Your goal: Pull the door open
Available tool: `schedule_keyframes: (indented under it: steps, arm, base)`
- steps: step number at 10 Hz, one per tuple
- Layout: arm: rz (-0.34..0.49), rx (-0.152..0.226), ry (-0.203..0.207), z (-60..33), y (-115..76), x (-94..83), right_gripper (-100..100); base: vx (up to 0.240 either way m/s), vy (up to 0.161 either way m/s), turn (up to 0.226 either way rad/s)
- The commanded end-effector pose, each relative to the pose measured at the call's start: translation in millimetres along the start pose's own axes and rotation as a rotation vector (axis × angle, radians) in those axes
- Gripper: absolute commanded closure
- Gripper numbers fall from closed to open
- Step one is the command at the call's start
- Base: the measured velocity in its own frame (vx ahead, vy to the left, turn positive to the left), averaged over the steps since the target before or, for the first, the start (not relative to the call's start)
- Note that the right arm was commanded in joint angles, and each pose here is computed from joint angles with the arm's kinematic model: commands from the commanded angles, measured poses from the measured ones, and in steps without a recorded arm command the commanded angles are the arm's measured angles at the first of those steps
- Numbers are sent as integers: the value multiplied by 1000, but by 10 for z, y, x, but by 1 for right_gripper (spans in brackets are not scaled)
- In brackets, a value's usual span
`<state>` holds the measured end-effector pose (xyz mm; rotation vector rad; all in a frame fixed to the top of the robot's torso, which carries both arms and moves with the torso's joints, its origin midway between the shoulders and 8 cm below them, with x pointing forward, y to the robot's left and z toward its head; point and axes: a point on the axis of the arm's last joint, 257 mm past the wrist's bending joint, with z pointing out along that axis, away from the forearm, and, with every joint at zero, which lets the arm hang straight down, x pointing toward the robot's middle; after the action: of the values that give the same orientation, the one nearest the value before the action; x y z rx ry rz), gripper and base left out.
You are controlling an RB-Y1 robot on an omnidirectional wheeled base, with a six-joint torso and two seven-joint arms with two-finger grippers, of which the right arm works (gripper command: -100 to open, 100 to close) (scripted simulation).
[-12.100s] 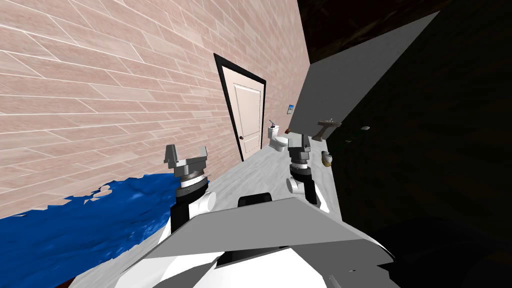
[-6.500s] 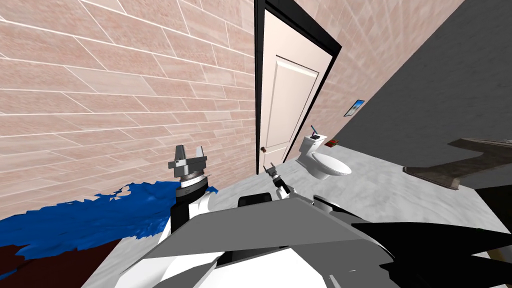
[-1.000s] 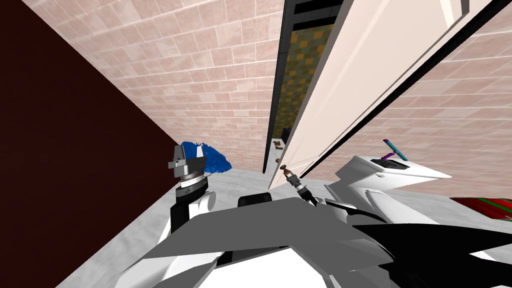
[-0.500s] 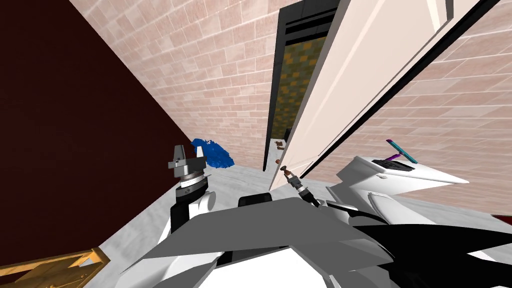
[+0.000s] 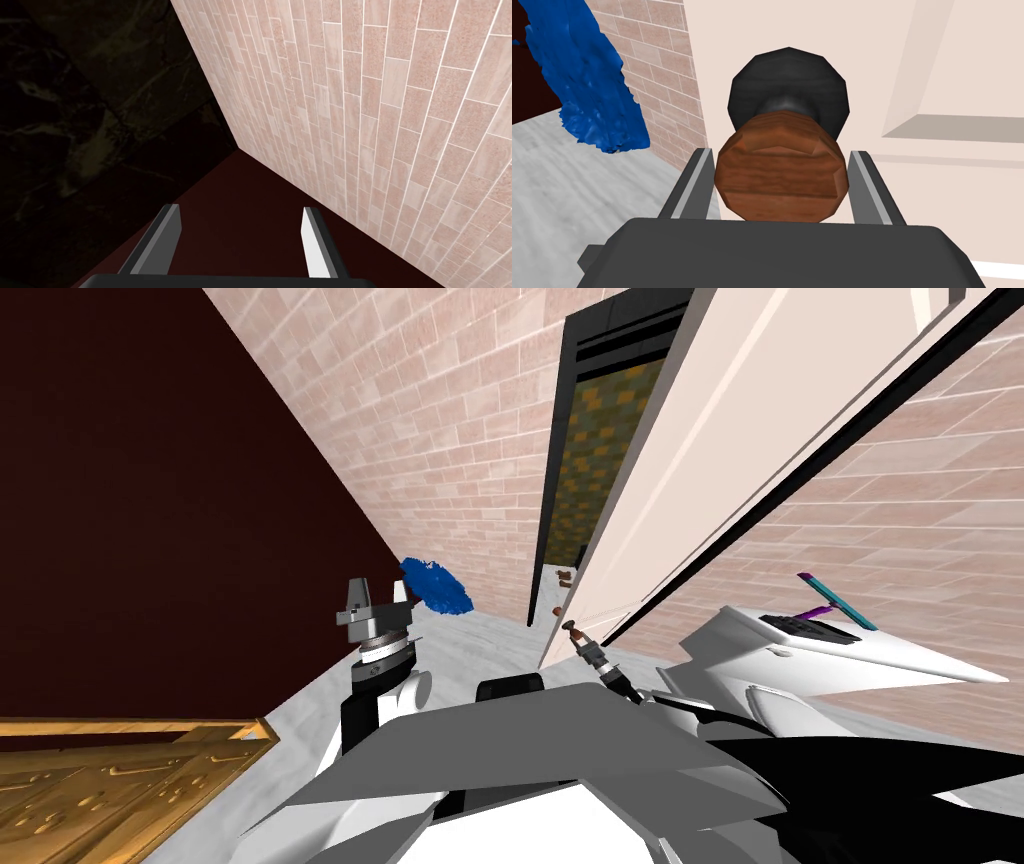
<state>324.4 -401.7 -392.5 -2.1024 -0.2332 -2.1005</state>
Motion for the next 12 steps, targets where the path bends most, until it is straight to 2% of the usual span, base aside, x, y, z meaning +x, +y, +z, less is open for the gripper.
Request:
schedule_keyframes:
  steps: [1, 10, 12]
  arm:
    - [0, 1, 0, -19, 3, 0, 100]
    - [-1, 4, 0, -121, 18, 7, 100]
    - [1, 7, -2, -100, -6, -8, 100]
  base:
    - [-134, -59, 143]
    - [-200, -93, 162]
    - [-110, -55, 93]
